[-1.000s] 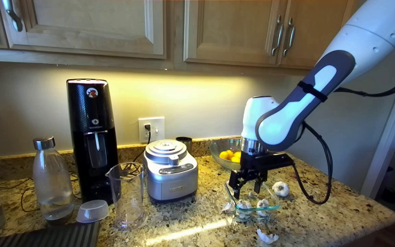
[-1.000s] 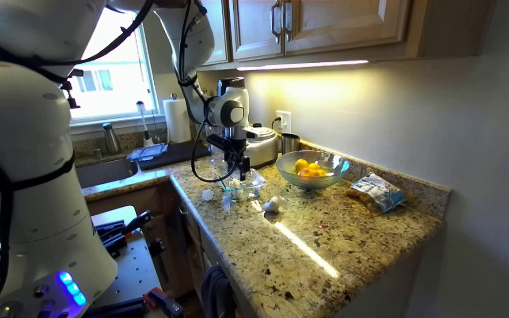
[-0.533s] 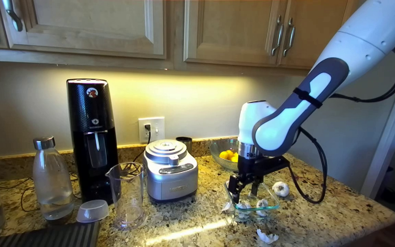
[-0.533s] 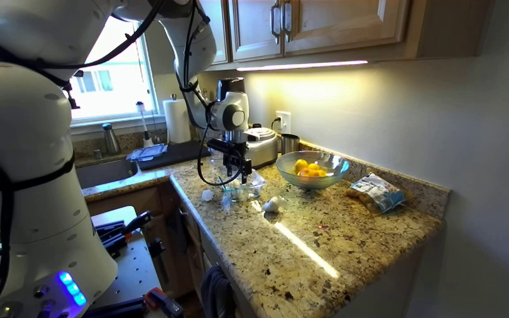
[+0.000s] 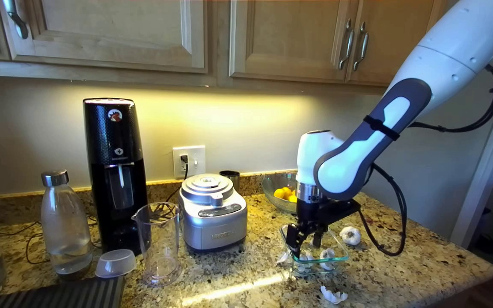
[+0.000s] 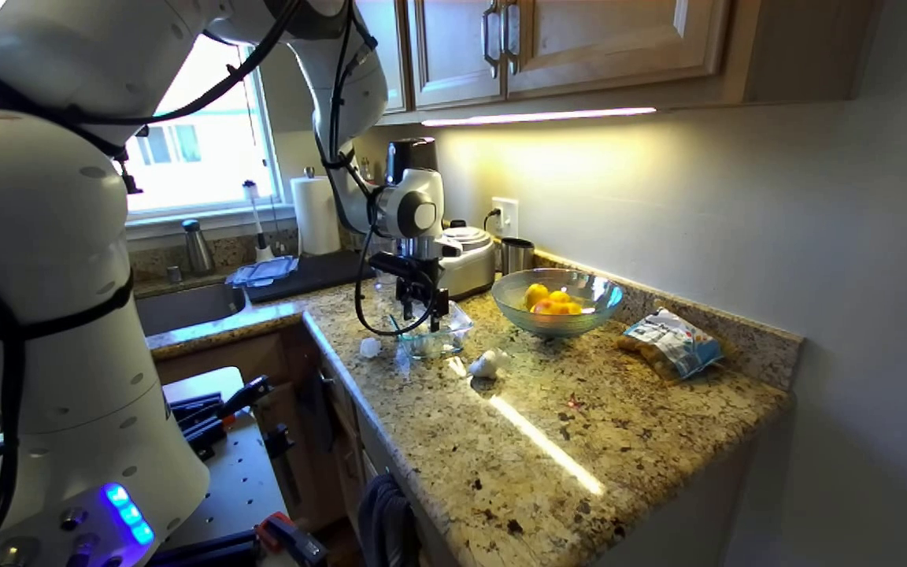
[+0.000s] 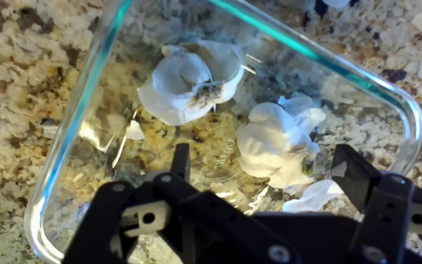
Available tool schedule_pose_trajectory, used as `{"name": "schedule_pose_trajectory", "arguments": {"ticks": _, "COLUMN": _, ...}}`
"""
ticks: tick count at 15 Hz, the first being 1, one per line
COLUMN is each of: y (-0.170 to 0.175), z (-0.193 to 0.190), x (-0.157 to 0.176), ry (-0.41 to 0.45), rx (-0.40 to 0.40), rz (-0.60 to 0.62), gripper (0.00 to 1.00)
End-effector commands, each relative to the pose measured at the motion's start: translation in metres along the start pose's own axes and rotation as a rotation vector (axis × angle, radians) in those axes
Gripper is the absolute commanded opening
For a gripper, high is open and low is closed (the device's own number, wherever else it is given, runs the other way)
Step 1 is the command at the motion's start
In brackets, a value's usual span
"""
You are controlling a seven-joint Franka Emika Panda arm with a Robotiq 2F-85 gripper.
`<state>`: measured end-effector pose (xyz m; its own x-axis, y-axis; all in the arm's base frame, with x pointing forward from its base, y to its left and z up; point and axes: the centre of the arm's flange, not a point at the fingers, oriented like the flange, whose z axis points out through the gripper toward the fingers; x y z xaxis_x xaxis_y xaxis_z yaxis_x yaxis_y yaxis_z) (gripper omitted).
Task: Take out all the cloves of garlic in the bowl and put them on the table
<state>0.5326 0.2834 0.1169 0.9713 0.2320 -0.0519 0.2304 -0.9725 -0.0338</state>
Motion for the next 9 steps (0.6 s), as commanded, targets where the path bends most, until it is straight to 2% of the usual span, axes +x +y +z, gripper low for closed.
{"name": "schedule_pose_trajectory", "arguments": {"ticks": 1, "y": 0.0007, "z": 0.0135, "x": 0.0051, "ry": -0.017, "rx": -0.011, "rz": -0.026, "gripper": 0.92}}
{"name": "schedule_pose_trajectory", "arguments": {"ticks": 4, "y": 0.0011, "z": 0.0199, "x": 0.0075, "ry": -0.022, "rx": -0.014, "rz": -0.023, "gripper": 0.82}}
{"name": "schedule_pose_trajectory", "arguments": {"ticks": 7, "y": 0.0005, "z": 0.0179, "x": 0.0105, "ry": -0.014, "rx": -0.013, "rz": -0.020, "gripper": 0.80}}
{"name": "schedule_pose_trajectory", "arguments": {"ticks": 8, "y": 0.0006, "z": 0.0171, "x": 0.0105, "ry": -0.012, "rx": -0.014, "rz": -0.019, "gripper": 0.76}}
{"name": "schedule_pose_trajectory", "arguments": {"ticks": 9, "y": -0.0002, "z": 0.0152, "x": 0.0100, "ry": -0.009, "rx": -0.012, "rz": -0.019, "gripper": 0.67}}
